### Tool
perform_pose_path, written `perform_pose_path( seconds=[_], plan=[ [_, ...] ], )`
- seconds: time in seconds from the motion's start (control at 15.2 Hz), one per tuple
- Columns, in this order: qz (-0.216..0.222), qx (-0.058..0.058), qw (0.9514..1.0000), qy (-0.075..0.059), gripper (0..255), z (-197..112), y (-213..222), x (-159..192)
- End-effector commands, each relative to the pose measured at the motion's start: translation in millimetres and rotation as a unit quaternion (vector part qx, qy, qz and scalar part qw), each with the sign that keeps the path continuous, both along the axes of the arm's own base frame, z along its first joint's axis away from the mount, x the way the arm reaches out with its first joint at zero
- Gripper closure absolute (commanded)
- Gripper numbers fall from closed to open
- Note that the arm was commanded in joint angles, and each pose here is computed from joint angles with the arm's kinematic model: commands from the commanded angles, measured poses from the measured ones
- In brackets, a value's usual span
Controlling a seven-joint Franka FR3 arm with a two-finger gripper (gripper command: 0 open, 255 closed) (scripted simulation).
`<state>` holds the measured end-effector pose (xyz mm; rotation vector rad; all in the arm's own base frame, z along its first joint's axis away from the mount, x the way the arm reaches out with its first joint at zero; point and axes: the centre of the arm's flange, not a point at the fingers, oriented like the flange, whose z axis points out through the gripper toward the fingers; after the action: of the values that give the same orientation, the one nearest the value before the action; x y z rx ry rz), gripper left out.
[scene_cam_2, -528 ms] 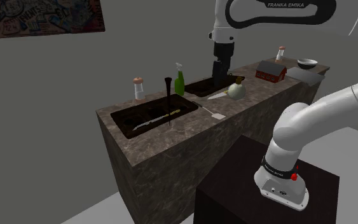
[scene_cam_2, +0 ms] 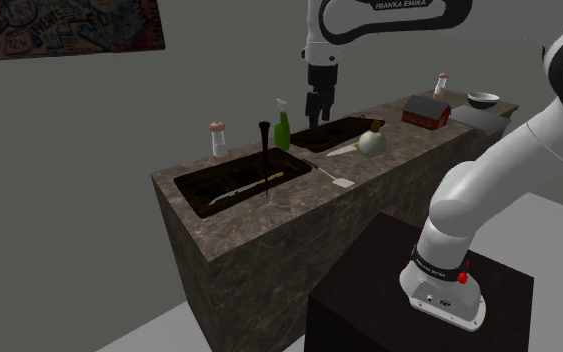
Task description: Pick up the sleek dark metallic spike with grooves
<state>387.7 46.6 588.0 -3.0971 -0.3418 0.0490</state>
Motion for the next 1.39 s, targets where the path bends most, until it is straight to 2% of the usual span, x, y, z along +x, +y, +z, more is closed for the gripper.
perform_pose_path(
  seconds=[0.0, 0.79, 1.32],
  plan=[
    [0.006, -0.001, 1.0, -0.003, 0, -0.6, 1.6, 24.3],
    [0.038, -0.01, 0.9991, -0.018, 0, -0.5, 29.9, 174.3],
    [0.038, -0.01, 0.9991, -0.018, 0, -40.5, 29.9, 174.3]
  ],
)
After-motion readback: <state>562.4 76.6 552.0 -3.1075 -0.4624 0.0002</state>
